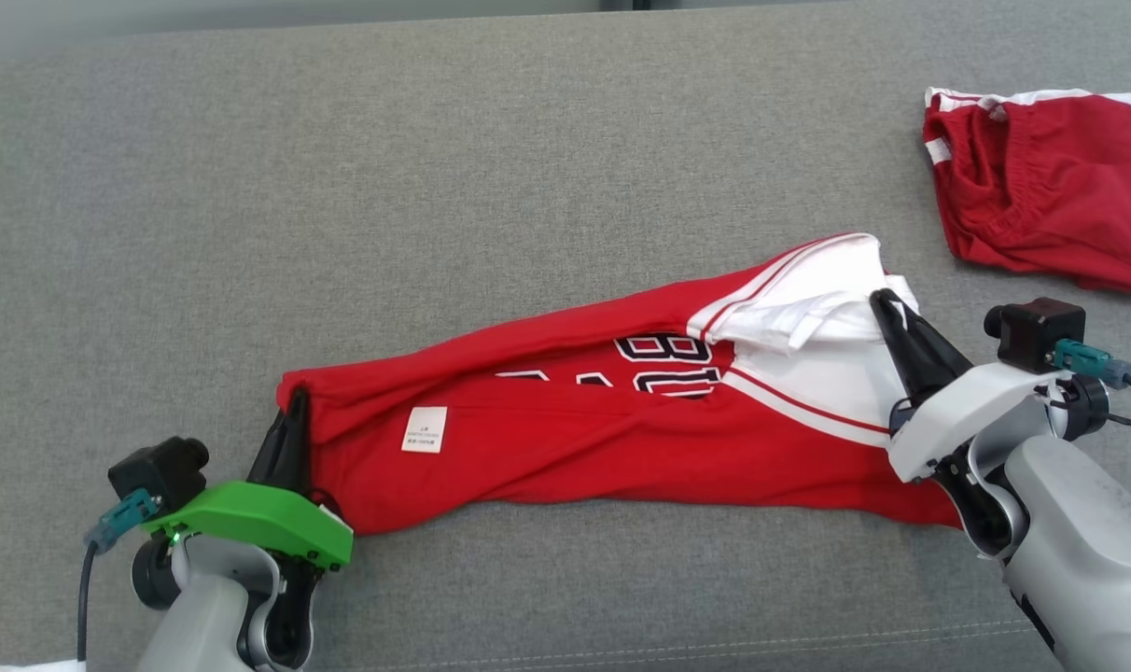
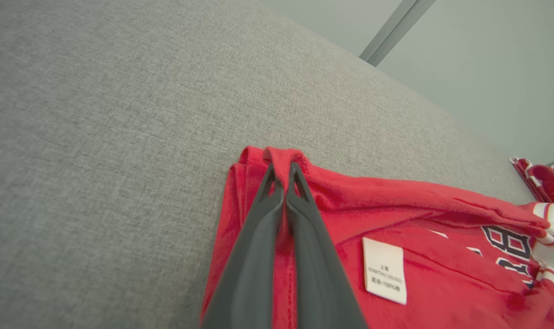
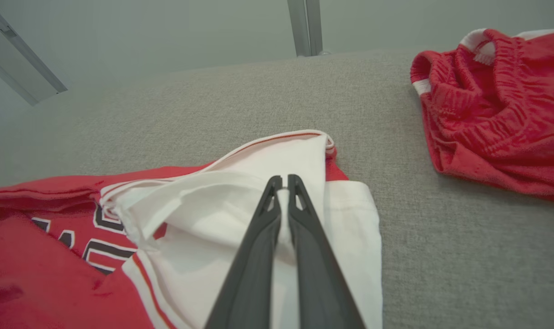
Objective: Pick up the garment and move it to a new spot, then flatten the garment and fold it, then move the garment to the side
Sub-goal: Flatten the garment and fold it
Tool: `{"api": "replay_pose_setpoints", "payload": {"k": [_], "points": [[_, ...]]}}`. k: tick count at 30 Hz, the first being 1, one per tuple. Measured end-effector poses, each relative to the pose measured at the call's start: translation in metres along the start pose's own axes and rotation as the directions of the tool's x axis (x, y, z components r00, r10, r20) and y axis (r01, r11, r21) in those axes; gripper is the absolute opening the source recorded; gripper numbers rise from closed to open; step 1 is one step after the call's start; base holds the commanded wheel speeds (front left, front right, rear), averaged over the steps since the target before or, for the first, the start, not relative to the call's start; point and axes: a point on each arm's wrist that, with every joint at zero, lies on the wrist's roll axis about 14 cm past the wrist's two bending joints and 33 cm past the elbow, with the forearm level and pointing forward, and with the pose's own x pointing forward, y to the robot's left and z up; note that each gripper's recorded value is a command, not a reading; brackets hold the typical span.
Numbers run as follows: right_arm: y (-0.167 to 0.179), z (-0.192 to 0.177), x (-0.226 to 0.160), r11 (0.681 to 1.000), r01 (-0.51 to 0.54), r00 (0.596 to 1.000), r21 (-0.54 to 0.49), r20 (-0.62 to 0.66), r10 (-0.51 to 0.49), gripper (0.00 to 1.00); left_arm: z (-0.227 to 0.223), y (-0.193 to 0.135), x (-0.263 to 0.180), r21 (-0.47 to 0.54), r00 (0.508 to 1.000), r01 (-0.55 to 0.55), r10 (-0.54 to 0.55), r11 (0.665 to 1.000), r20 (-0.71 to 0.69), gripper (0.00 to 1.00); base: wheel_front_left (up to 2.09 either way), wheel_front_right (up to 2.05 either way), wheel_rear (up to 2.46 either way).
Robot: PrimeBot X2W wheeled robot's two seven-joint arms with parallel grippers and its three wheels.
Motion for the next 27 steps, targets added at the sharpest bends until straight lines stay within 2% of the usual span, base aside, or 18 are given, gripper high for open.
{"api": "replay_pose_setpoints", "payload": {"k": [4, 11, 18, 22, 23, 24, 25, 26, 27], "points": [[-0.003, 0.012, -0.011, 1.000, 0.025, 0.998, 0.019, 0.052, -0.026, 0.00, 0.002, 0.002, -0.007, -0.014, 1.000, -0.014, 0.014, 1.000, 0.013, 0.00, 0.00, 0.00, 0.00], [-0.007, 0.038, -0.021, 0.999, 0.041, 0.989, 0.001, 0.139, -0.041, 0.00, 0.027, -0.013, -0.007, -0.015, 0.995, 0.034, -0.032, 0.999, 0.094, 0.00, 0.00, 0.00, 0.00], [-0.002, 0.000, -0.047, 0.997, 0.059, 0.996, 0.041, 0.060, -0.061, 0.00, 0.001, 0.006, -0.031, -0.026, 0.999, -0.035, 0.036, 0.999, 0.031, 0.00, 0.00, 0.00, 0.00], [0.000, -0.006, -0.053, 0.995, 0.069, 0.996, 0.065, 0.052, -0.072, 0.00, -0.006, 0.010, -0.037, -0.030, 0.999, -0.053, 0.053, 0.998, 0.013, 0.00, 0.00, 0.00, 0.00], [0.000, -0.008, -0.054, 0.995, 0.072, 0.996, 0.069, 0.049, -0.075, 0.13, -0.008, 0.010, -0.038, -0.031, 0.999, -0.053, 0.054, 0.998, 0.009, 0.00, 0.00, 0.00, 0.00], [-0.001, -0.009, -0.055, 0.995, 0.076, 0.996, 0.071, 0.046, -0.079, 0.32, -0.010, 0.011, -0.039, -0.031, 0.998, -0.055, 0.055, 0.998, 0.005, 0.09, 0.00, 0.00, 0.00], [-0.002, -0.010, -0.057, 0.994, 0.081, 0.995, 0.074, 0.044, -0.084, 0.39, -0.011, 0.011, -0.040, -0.032, 0.998, -0.056, 0.056, 0.998, 0.002, 0.38, 0.00, 0.00, 0.00], [-0.003, -0.012, -0.058, 0.993, 0.085, 0.995, 0.076, 0.040, -0.089, 0.45, -0.011, 0.011, -0.041, -0.033, 0.998, -0.055, 0.055, 0.998, 0.001, 0.77, 0.00, 0.00, 0.00], [-0.004, -0.015, -0.061, 0.993, 0.092, 0.995, 0.079, 0.034, -0.095, 0.63, -0.012, 0.011, -0.041, -0.034, 0.998, -0.055, 0.055, 0.998, 0.000, 1.00, 0.00, 0.00, 0.00]]}}
